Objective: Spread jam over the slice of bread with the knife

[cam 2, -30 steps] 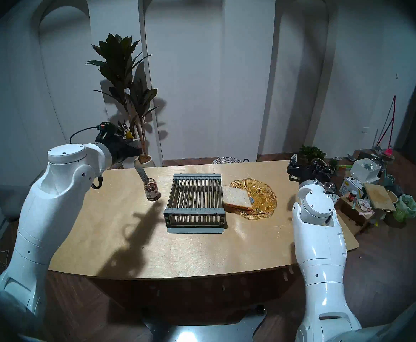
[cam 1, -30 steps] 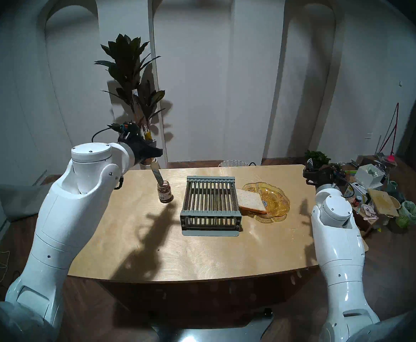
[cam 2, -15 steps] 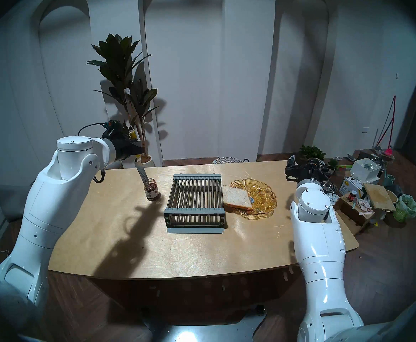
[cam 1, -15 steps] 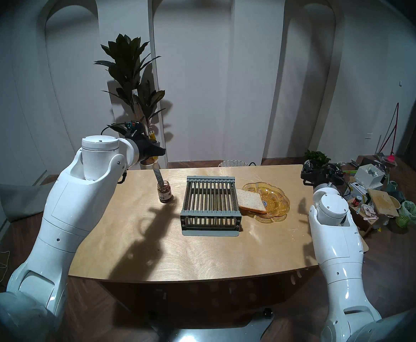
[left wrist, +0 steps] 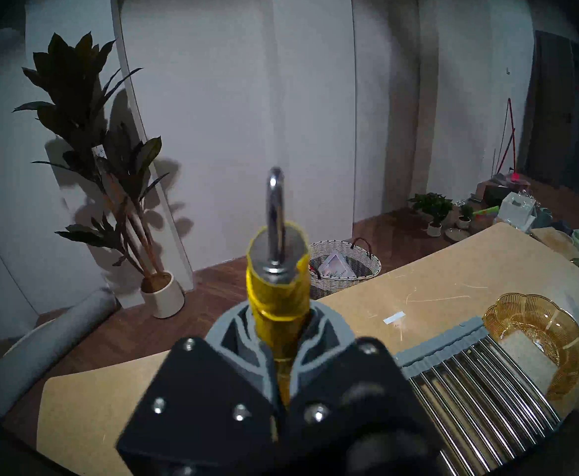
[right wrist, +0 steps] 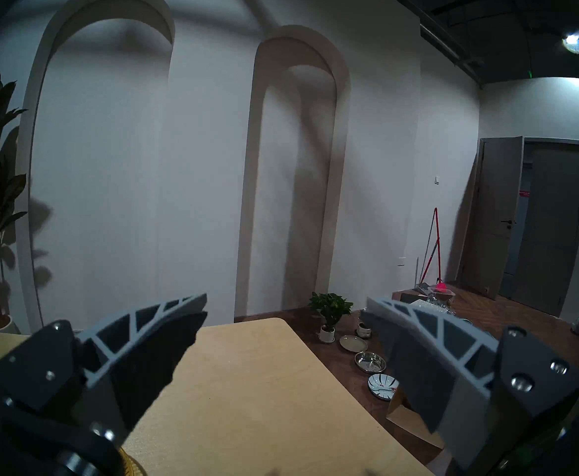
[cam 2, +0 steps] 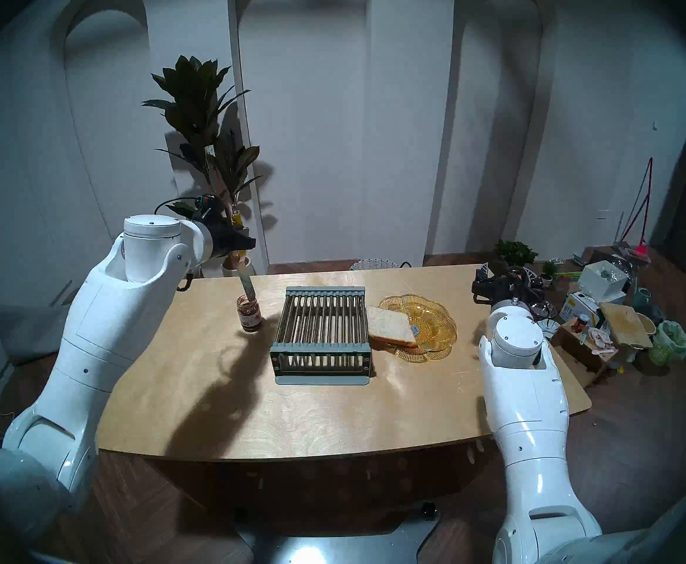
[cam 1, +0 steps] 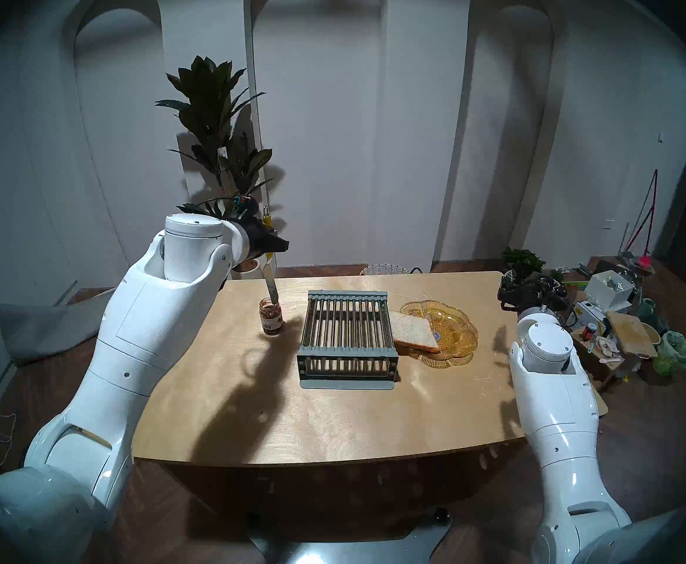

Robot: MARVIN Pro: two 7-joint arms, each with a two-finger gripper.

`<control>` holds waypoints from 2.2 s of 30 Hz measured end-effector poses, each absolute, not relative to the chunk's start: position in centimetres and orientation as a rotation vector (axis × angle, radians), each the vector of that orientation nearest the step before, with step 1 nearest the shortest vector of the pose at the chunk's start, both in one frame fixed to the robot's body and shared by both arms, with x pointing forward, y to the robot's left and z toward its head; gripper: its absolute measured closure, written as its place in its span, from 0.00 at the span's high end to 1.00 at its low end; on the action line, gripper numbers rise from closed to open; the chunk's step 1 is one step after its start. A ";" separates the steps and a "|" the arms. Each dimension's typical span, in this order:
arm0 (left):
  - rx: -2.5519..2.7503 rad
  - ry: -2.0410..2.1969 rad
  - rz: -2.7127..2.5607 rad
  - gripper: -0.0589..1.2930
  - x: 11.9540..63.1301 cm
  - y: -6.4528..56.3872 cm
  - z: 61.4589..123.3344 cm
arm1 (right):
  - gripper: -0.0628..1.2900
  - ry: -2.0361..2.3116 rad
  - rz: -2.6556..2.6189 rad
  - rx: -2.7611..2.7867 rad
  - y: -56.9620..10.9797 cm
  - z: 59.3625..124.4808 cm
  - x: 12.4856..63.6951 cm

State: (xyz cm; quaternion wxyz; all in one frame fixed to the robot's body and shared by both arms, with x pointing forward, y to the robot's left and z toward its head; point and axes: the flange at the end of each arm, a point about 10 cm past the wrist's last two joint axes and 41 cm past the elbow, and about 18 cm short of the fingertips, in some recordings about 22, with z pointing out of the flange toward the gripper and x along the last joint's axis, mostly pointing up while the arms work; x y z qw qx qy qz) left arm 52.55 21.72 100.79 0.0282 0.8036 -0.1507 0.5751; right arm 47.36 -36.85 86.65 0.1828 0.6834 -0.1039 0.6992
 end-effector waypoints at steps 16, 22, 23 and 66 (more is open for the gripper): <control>2.565 -0.544 1.695 0.06 55.2 21.1 101.2 | 0.95 -0.285 1.972 1.933 -36.8 86.2 48.0; 2.589 -0.597 1.645 0.06 55.9 20.6 101.4 | 0.95 -0.270 1.986 1.933 -36.4 86.1 48.4; 2.590 -0.607 1.639 0.06 56.0 20.4 101.4 | 0.95 -0.267 1.989 1.933 -36.3 86.1 48.4; 2.613 -0.570 1.664 0.06 54.8 20.5 98.6 | 0.95 -0.250 2.058 1.922 -34.5 86.7 48.8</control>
